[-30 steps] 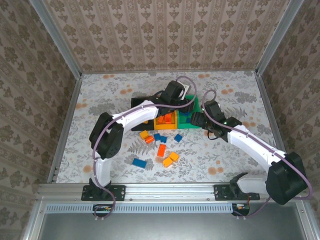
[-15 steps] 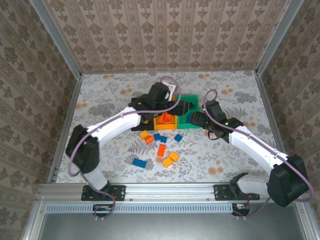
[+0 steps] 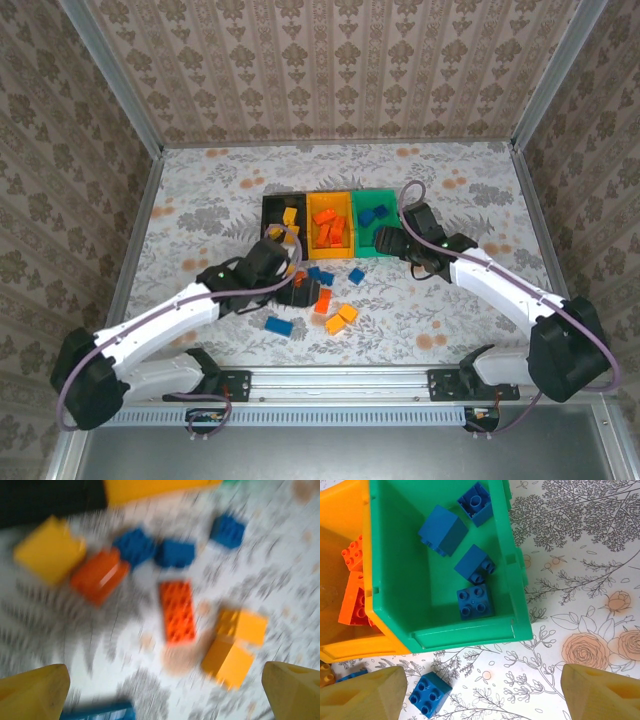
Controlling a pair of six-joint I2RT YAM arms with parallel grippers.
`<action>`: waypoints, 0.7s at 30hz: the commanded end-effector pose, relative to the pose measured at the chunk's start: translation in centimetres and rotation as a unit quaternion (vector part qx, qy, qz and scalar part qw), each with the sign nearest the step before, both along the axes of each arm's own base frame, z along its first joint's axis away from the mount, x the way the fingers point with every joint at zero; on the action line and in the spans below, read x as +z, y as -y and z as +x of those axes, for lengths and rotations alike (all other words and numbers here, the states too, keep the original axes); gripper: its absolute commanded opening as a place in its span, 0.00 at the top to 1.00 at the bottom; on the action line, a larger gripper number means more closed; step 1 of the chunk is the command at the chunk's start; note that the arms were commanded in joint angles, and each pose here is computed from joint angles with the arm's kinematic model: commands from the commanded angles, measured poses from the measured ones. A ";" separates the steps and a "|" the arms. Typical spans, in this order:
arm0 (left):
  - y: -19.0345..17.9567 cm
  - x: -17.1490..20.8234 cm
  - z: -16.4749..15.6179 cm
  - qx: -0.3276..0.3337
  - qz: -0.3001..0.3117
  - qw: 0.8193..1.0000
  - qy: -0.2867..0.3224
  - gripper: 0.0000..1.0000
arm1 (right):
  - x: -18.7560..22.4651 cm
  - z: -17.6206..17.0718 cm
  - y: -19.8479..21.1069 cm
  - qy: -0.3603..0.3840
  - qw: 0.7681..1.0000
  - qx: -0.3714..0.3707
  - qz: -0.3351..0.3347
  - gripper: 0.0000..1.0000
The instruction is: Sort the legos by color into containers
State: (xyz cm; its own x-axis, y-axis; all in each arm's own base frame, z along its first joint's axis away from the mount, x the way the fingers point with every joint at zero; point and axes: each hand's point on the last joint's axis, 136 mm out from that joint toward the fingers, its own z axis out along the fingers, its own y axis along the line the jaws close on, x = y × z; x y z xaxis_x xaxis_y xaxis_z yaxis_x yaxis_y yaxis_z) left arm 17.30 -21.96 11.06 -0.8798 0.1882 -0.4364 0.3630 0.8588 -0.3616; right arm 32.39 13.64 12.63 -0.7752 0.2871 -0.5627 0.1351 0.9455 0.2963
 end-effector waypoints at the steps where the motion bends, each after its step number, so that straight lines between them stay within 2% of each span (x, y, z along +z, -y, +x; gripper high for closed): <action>1: -3.0 -2.6 -3.8 0.033 0.029 0.997 -0.066 0.00 | -0.1 0.4 -0.9 0.001 1.000 0.013 0.005 0.18; 6: -4.4 -5.8 -5.8 0.026 0.085 0.993 -0.084 0.00 | -0.4 0.6 -1.3 -0.001 1.000 0.017 0.006 0.18; 14: -4.1 -7.5 -4.6 -0.005 0.175 0.984 -0.040 0.01 | -0.2 0.4 -0.9 0.002 1.000 0.017 -0.002 0.18; 21: -4.3 -8.8 -4.0 -0.015 0.221 0.975 -0.031 0.12 | 0.0 0.2 -0.6 0.006 1.000 0.016 -0.007 0.18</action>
